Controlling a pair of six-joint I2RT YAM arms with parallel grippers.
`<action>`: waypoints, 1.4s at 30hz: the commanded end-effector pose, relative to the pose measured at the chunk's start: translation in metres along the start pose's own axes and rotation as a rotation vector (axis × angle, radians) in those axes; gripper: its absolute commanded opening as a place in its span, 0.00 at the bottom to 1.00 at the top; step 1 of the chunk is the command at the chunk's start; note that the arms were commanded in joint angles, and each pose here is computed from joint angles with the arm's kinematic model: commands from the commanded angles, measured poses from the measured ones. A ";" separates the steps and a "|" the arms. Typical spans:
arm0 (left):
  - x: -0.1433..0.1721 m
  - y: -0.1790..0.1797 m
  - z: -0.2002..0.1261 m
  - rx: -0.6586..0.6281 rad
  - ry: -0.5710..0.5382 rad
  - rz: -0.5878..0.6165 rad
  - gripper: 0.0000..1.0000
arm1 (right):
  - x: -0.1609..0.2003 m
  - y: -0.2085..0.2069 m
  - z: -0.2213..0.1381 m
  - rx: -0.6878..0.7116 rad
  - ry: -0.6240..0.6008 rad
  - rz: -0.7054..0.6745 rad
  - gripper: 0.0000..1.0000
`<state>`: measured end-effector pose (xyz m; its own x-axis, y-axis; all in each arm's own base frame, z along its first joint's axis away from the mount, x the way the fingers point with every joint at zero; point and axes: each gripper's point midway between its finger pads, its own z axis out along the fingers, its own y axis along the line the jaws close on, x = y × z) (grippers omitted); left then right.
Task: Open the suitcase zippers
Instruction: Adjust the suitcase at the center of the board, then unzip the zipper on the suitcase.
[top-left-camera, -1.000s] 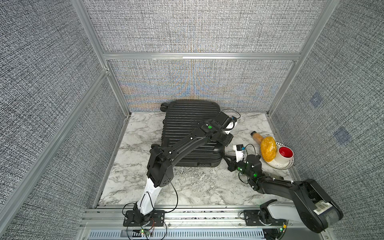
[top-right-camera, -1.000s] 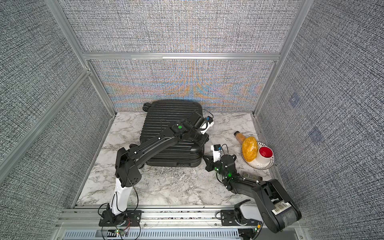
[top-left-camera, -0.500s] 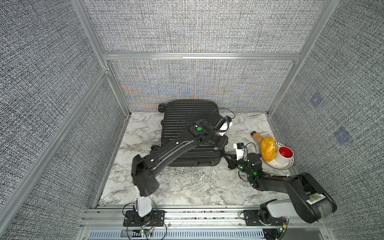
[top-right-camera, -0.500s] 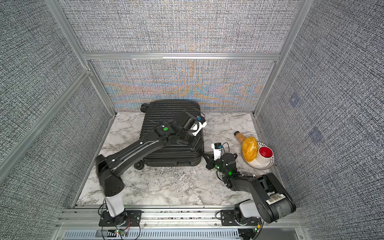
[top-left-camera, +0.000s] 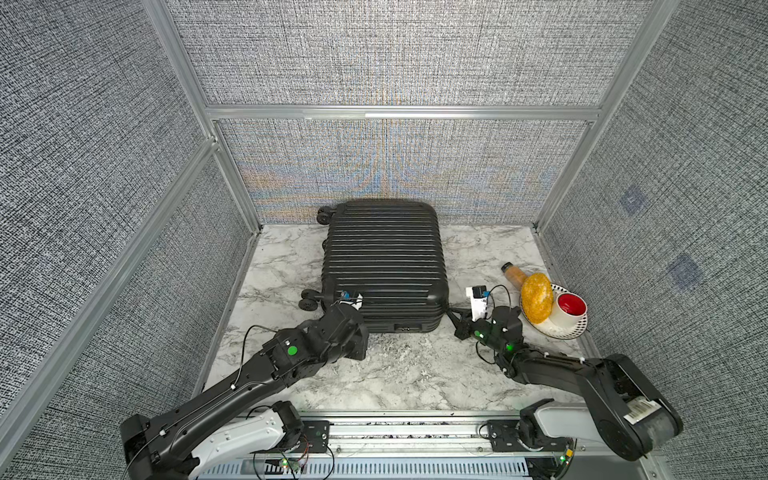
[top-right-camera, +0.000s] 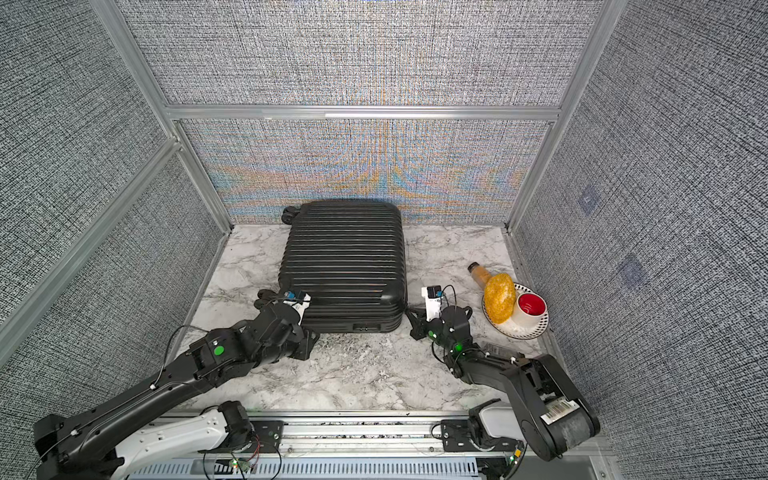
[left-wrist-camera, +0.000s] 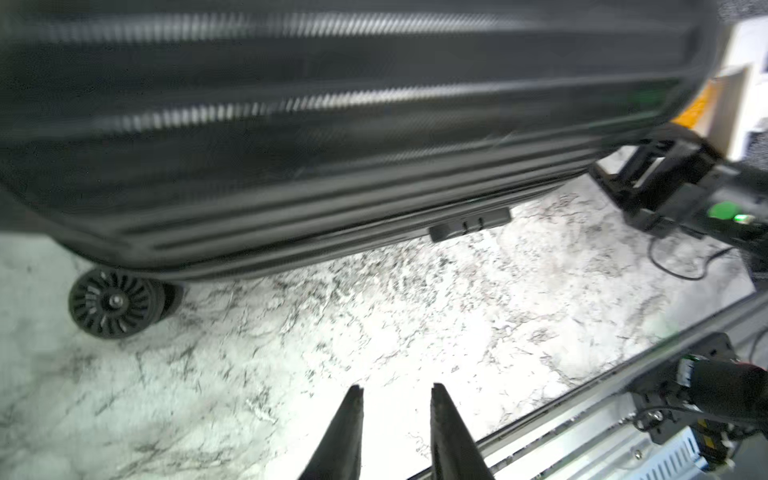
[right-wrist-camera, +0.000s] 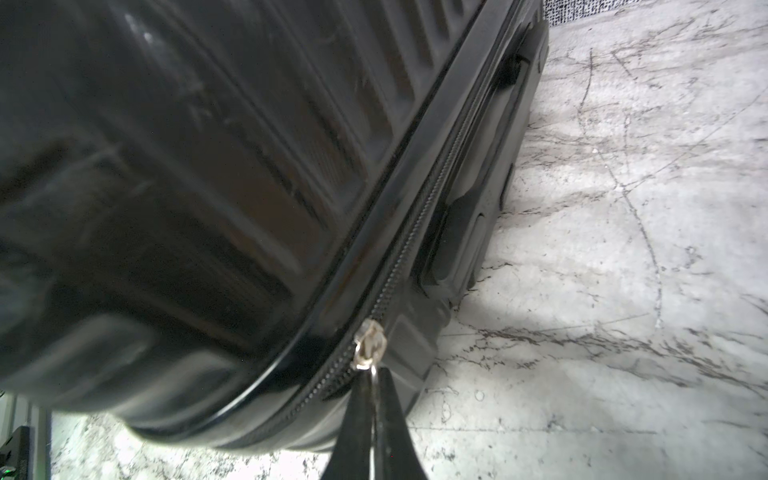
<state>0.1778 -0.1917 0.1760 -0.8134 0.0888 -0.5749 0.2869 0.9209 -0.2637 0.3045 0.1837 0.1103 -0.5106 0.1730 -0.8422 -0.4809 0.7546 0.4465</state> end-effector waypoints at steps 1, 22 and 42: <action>-0.005 0.019 0.006 -0.096 -0.047 -0.080 0.31 | -0.002 0.011 0.000 -0.028 -0.003 -0.040 0.00; -0.061 0.133 0.029 -0.398 -0.068 -0.313 0.31 | 0.042 0.066 -0.010 -0.111 0.075 -0.247 0.00; -0.024 0.052 0.025 0.109 -0.229 -0.456 0.32 | 0.026 0.065 0.012 -0.154 0.062 -0.202 0.00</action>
<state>0.2193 -0.1341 0.1404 -0.7797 -0.2970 -0.5512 -0.0184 0.8908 -0.4540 0.2686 0.2400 0.1035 -0.4519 -0.0515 -0.8906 -0.6624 0.6880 0.2964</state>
